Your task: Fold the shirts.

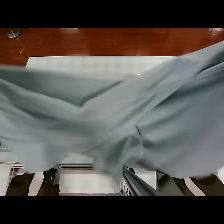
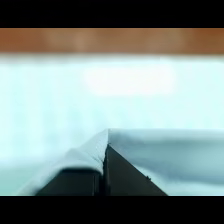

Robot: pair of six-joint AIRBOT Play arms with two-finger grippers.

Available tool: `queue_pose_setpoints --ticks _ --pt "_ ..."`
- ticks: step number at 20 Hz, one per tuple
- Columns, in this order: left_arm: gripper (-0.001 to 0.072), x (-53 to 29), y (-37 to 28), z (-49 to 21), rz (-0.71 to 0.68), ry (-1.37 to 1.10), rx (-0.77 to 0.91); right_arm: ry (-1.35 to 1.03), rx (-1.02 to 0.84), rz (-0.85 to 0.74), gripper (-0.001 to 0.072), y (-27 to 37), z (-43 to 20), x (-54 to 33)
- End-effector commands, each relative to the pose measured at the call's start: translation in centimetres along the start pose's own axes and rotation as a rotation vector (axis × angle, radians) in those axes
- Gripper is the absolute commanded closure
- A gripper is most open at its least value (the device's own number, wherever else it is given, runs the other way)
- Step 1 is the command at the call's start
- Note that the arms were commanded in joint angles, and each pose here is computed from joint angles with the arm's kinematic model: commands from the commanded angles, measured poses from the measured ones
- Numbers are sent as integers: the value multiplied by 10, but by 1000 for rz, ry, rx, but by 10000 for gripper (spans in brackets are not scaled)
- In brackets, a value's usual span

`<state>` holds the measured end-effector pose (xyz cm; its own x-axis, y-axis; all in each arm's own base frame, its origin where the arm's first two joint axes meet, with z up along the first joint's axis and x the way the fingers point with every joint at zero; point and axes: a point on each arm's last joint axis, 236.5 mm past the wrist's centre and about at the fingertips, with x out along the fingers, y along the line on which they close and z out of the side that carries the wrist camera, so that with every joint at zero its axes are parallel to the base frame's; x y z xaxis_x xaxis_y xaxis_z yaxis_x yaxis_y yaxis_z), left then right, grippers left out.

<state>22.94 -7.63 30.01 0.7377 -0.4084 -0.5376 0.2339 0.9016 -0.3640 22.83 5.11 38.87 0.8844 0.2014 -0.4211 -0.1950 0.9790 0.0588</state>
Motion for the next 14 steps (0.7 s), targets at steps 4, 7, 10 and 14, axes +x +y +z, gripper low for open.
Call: queue_pose_setpoints --ticks 4,7,10,14 --pt "689 163 82 -162 -26 361 -423 375 107 -65 701 -28 -131 184" --pt "689 233 114 -154 33 282 -421 441 244 -109 698 -71 -160 269" --pt "688 294 142 -131 99 226 -421 461 358 -7 699 -81 -176 352" --pt "688 347 158 -98 100 228 -418 486 528 73 698 -87 -188 437"
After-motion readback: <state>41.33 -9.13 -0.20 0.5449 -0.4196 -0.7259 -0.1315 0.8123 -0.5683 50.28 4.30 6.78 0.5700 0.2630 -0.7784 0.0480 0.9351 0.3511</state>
